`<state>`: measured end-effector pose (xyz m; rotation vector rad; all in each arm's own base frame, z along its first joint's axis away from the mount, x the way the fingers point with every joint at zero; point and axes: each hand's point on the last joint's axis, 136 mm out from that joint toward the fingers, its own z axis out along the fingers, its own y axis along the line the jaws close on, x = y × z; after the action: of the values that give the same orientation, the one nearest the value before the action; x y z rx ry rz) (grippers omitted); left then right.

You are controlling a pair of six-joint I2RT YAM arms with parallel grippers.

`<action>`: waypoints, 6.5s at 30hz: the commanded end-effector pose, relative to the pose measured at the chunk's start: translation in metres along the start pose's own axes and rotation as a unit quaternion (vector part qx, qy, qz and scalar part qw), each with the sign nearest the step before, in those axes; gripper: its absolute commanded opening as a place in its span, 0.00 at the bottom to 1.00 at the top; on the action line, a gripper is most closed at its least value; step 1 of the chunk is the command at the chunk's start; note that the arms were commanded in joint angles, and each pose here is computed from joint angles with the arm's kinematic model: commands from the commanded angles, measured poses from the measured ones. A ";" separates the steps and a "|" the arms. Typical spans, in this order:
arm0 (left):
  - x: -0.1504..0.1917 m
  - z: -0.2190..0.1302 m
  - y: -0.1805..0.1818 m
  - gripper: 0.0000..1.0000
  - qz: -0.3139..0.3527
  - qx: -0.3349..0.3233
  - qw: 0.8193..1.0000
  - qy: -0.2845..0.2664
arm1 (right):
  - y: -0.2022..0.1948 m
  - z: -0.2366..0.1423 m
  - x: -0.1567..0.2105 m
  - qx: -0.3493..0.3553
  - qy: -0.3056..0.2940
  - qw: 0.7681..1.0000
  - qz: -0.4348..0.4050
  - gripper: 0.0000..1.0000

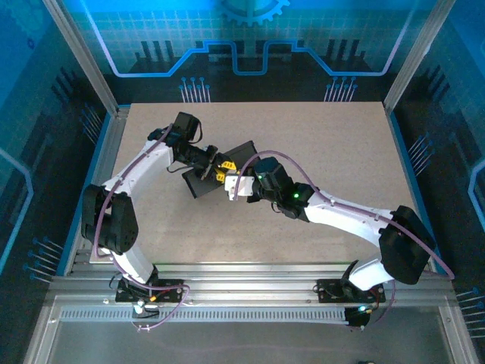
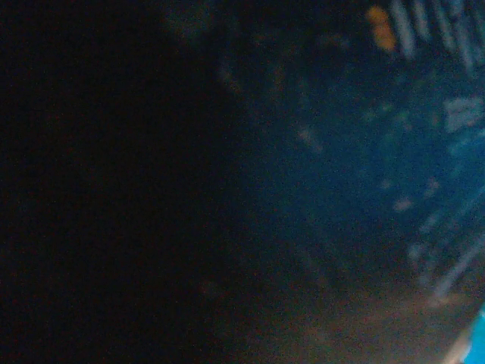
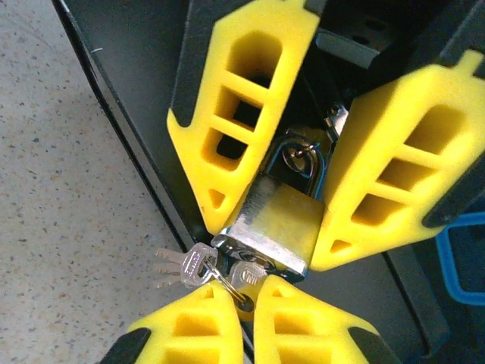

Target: Unlock the padlock with the key

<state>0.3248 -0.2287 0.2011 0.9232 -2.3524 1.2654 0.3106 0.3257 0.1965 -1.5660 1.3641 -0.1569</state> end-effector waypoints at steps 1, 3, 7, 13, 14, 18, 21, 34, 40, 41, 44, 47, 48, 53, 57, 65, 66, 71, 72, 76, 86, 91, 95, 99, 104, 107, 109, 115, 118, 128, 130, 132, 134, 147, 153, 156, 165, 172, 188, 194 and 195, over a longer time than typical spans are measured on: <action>0.033 -0.004 -0.014 0.00 0.040 0.032 0.997 0.052 | -0.025 -0.007 -0.039 0.019 -0.065 0.994 0.082 0.06; 0.034 -0.005 -0.015 0.00 0.042 0.035 0.997 0.050 | -0.029 -0.011 -0.043 0.016 -0.073 0.990 0.117 0.06; 0.034 -0.006 -0.017 0.00 0.047 0.043 0.997 0.045 | -0.033 -0.018 -0.049 0.005 -0.089 0.977 0.195 0.04; 0.037 -0.009 -0.020 0.00 0.053 0.050 0.996 0.044 | -0.033 -0.021 -0.054 -0.020 -0.108 0.956 0.273 0.02; 0.038 -0.010 -0.021 0.00 0.055 0.052 0.996 0.043 | -0.034 -0.021 -0.055 -0.020 -0.112 0.952 0.283 0.02; 0.038 -0.010 -0.020 0.00 0.057 0.052 0.996 0.042 | -0.038 -0.026 -0.060 -0.032 -0.138 0.935 0.324 0.00; 0.036 -0.008 -0.018 0.00 0.057 0.050 0.996 0.041 | -0.042 -0.032 -0.065 -0.047 -0.160 0.922 0.349 0.01; 0.035 -0.008 -0.017 0.00 0.057 0.047 0.997 0.037 | -0.042 -0.022 -0.076 -0.005 -0.125 0.957 0.263 0.16; 0.033 -0.006 -0.015 0.00 0.054 0.044 0.997 0.039 | -0.039 -0.019 -0.085 -0.002 -0.119 0.963 0.240 0.06; 0.033 -0.006 -0.015 0.00 0.054 0.043 0.997 0.039 | -0.038 -0.019 -0.086 -0.004 -0.118 0.963 0.241 0.05; 0.030 -0.005 -0.013 0.00 0.055 0.040 0.997 0.034 | -0.037 -0.023 -0.092 -0.015 -0.121 0.957 0.264 0.03; 0.026 -0.005 -0.011 0.00 0.052 0.034 0.998 0.021 | -0.039 -0.034 -0.104 -0.045 -0.147 0.925 0.348 0.01; 0.025 -0.005 -0.011 0.00 0.052 0.032 0.998 0.016 | -0.040 -0.037 -0.107 -0.053 -0.155 0.910 0.381 0.00; 0.021 -0.005 -0.009 0.00 0.046 0.027 0.999 0.002 | -0.034 -0.037 -0.114 -0.095 -0.179 0.847 0.491 0.00; 0.021 -0.008 -0.010 0.00 0.047 0.031 0.998 -0.006 | -0.025 -0.029 -0.114 -0.124 -0.179 0.807 0.549 0.00; 0.018 -0.008 -0.004 0.00 0.048 0.026 0.998 -0.020 | -0.047 -0.035 -0.109 -0.142 -0.217 0.717 0.647 0.00; 0.018 -0.008 -0.005 0.00 0.048 0.026 0.998 -0.020 | -0.050 -0.035 -0.107 -0.145 -0.219 0.704 0.660 0.00; 0.016 -0.007 -0.003 0.02 0.050 0.023 0.998 -0.023 | -0.056 -0.035 -0.101 -0.161 -0.220 0.659 0.701 0.00; 0.016 -0.007 -0.003 0.02 0.050 0.022 0.998 -0.024 | -0.056 -0.035 -0.101 -0.164 -0.220 0.655 0.704 0.00; 0.015 -0.008 -0.004 0.10 0.052 0.021 0.998 -0.026 | -0.053 -0.034 -0.096 -0.170 -0.213 0.638 0.720 0.00; 0.016 -0.019 -0.014 0.41 0.077 0.030 0.996 -0.036 | -0.046 -0.023 -0.074 -0.169 -0.186 0.628 0.736 0.00; 0.016 -0.028 -0.019 0.46 0.084 0.042 0.995 -0.042 | -0.044 -0.022 -0.069 -0.172 -0.176 0.620 0.745 0.00; 0.013 -0.037 -0.024 0.48 0.088 0.053 0.993 -0.052 | -0.042 -0.019 -0.059 -0.163 -0.162 0.619 0.751 0.00; 0.007 -0.047 -0.023 0.49 0.086 0.058 0.993 -0.064 | -0.044 -0.019 -0.041 -0.148 -0.149 0.614 0.761 0.00; 0.002 -0.058 -0.022 0.51 0.087 0.067 0.991 -0.078 | -0.042 -0.018 -0.028 -0.141 -0.127 0.622 0.760 0.00; 0.002 -0.063 -0.024 0.52 0.089 0.072 0.990 -0.083 | -0.037 -0.016 -0.020 -0.137 -0.105 0.630 0.757 0.00; 0.001 -0.067 -0.024 0.52 0.092 0.072 0.989 -0.088 | -0.034 -0.015 -0.016 -0.135 -0.096 0.633 0.756 0.00; -0.002 -0.083 -0.028 0.53 0.121 0.063 0.983 -0.122 | -0.028 -0.014 -0.006 -0.131 -0.065 0.649 0.746 0.01; -0.014 -0.100 -0.022 0.53 0.156 0.014 0.971 -0.179 | -0.025 -0.015 0.003 -0.120 -0.037 0.670 0.732 0.05; -0.081 -0.121 0.003 0.54 0.206 -0.143 0.924 -0.289 | -0.027 -0.026 0.017 -0.101 0.039 0.752 0.650 0.35; -0.088 -0.118 0.001 0.54 0.209 -0.142 0.923 -0.292 | -0.033 -0.030 0.015 -0.098 0.038 0.766 0.634 0.36; -0.094 -0.116 -0.001 0.54 0.212 -0.142 0.921 -0.295 | -0.040 -0.034 0.005 -0.106 0.023 0.783 0.613 0.39; -0.099 -0.115 -0.001 0.54 0.214 -0.146 0.919 -0.296 | -0.046 -0.035 -0.005 -0.111 0.016 0.807 0.580 0.42; -0.109 -0.102 0.011 0.54 0.221 -0.163 0.921 -0.276 | -0.026 0.002 -0.007 -0.162 0.120 0.890 0.409 0.55; -0.109 -0.100 0.013 0.54 0.223 -0.164 0.922 -0.273 | -0.016 0.011 -0.005 -0.171 0.132 0.892 0.398 0.56; -0.109 -0.100 0.013 0.54 0.225 -0.164 0.921 -0.271 | -0.013 0.015 -0.001 -0.170 0.144 0.893 0.390 0.54; -0.102 -0.093 0.022 0.53 0.235 -0.170 0.923 -0.252 | -0.012 0.026 0.003 -0.175 0.157 0.891 0.388 0.35; -0.092 -0.082 0.025 0.51 0.249 -0.173 0.926 -0.225 | -0.019 0.022 -0.003 -0.190 0.128 0.868 0.441 0.17; -0.064 -0.052 0.038 0.49 0.276 -0.180 0.928 -0.171 | -0.074 -0.010 -0.009 -0.248 -0.057 0.689 0.678 0.08; -0.045 -0.040 0.033 0.48 0.292 -0.171 0.929 -0.148 | -0.085 -0.010 -0.003 -0.233 -0.081 0.644 0.724 0.07; -0.040 -0.037 0.032 0.48 0.298 -0.170 0.929 -0.142 | -0.088 -0.010 -0.001 -0.223 -0.082 0.641 0.730 0.07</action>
<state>0.3543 -0.1466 0.1684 0.4292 -3.1485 0.7863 0.3572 0.3027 0.2162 -0.3658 2.3506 1.2381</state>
